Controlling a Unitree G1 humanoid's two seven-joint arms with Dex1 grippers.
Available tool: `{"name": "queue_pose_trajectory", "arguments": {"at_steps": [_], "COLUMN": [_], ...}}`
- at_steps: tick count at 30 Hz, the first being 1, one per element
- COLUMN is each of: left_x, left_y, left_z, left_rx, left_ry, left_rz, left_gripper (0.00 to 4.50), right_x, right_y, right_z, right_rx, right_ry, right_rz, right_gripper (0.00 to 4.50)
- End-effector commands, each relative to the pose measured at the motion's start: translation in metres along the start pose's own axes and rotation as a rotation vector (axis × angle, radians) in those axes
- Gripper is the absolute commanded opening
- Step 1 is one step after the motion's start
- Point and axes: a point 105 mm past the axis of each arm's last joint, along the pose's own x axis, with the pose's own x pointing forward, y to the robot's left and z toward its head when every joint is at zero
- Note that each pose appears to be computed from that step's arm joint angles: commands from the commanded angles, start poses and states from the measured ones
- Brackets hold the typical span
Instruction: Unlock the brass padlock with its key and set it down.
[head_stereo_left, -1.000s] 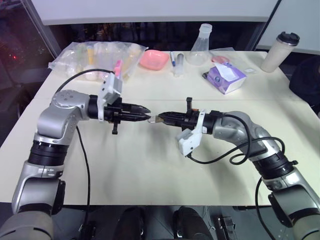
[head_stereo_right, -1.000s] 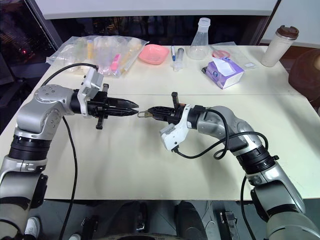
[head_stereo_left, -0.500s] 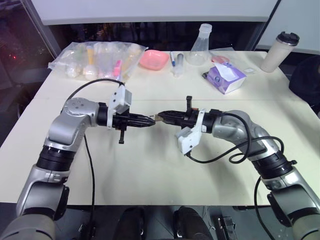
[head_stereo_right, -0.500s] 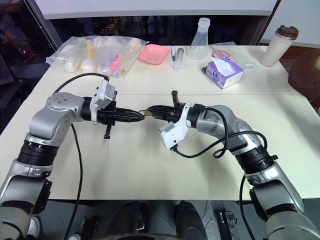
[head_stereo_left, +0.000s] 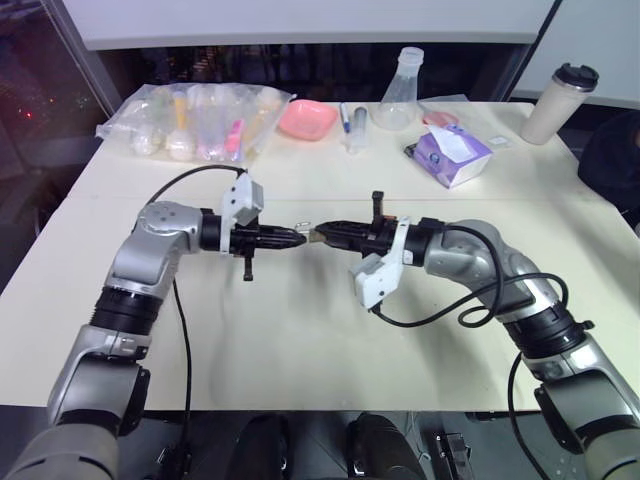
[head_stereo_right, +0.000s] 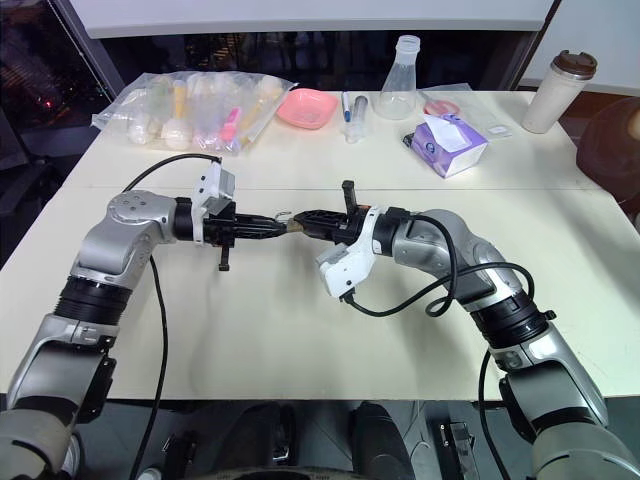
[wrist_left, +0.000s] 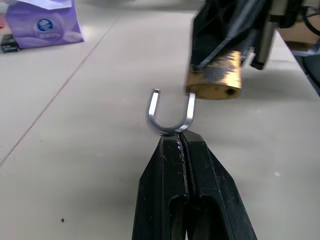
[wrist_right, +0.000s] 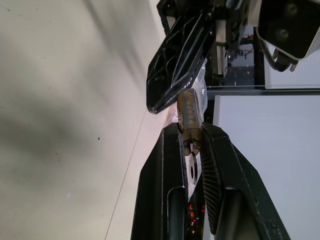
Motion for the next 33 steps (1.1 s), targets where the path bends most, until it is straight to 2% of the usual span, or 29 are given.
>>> {"name": "queue_pose_trajectory", "arguments": {"at_steps": [1,6,12,18,27,28,30,33], "left_x": [-0.006,-0.022,-0.058,-0.082,-0.07,-0.069,-0.067,-0.064], "left_y": [0.001,-0.003,0.005,0.013,0.003,0.003,0.001,-0.004], "left_z": [0.011,-0.01,-0.032,-0.012,0.0,0.0,0.0,0.0], "left_rx": [0.056,0.037,0.038,-0.018,-0.022,-0.023,-0.028,-0.04], "left_ry": [-0.006,0.088,0.219,0.143,0.088,0.087,0.083,0.077], "left_rz": [-0.002,-0.016,0.058,0.174,0.189,0.19,0.189,0.167], "left_gripper": [0.02,0.02,0.02,0.02,0.02,0.0,0.0,0.0], "right_x": [-0.001,-0.001,0.005,0.023,0.039,0.04,0.04,0.03], "right_y": [-0.014,-0.011,0.017,0.054,0.089,0.09,0.089,0.095], "right_z": [0.009,0.006,-0.01,-0.027,-0.017,-0.016,-0.016,-0.012], "right_rx": [-0.024,0.005,0.059,0.095,0.095,0.095,0.093,0.055], "right_ry": [-0.031,-0.019,0.032,0.078,0.008,0.005,0.003,-0.015], "right_rz": [-0.049,-0.051,-0.047,-0.025,0.054,0.056,0.051,0.097], "right_gripper": [0.0,0.0,0.0,0.0,0.0,0.96,1.75,3.36]}}
